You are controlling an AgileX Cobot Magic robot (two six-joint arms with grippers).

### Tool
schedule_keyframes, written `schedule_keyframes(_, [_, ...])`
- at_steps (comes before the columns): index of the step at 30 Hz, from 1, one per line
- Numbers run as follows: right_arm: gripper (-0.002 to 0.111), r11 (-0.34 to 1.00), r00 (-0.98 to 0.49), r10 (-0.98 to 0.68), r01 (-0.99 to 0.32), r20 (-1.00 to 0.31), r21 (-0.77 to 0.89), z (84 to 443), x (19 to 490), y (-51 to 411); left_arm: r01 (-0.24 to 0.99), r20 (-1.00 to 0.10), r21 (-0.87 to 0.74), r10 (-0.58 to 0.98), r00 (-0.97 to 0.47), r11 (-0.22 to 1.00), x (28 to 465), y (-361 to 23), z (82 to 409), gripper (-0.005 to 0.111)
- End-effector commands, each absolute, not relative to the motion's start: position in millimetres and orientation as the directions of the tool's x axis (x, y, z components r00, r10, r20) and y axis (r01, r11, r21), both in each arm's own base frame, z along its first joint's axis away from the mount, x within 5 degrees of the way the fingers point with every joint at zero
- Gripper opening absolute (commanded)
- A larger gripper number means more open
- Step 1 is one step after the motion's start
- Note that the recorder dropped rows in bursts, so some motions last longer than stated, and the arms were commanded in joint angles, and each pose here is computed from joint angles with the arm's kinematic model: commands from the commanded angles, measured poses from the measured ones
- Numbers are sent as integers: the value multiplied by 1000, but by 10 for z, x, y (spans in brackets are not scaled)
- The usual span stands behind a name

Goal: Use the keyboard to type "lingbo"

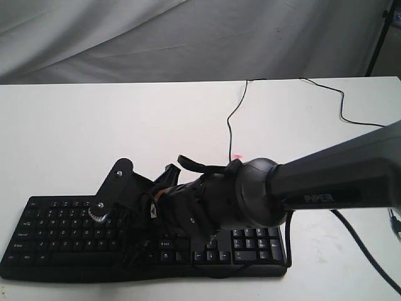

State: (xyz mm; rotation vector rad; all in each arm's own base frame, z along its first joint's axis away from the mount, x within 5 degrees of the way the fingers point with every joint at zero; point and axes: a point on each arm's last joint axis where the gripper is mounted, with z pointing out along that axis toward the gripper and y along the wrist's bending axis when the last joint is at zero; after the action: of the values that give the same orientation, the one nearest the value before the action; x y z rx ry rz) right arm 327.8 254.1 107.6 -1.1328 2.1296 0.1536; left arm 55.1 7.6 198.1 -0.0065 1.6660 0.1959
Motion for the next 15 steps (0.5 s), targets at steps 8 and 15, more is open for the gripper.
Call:
schedule_keyframes(8, [0,603,-307,-660,-761,-686,-240,1496,3238,2528,-116,-988,121,109,-110,986,556,74,1966,1])
schedule_keyframes(15, [0,635,-291,-615,-734,-732,-242,1792,2913,2263,-116,-988,121,109,-110,986,556,74,1966,1])
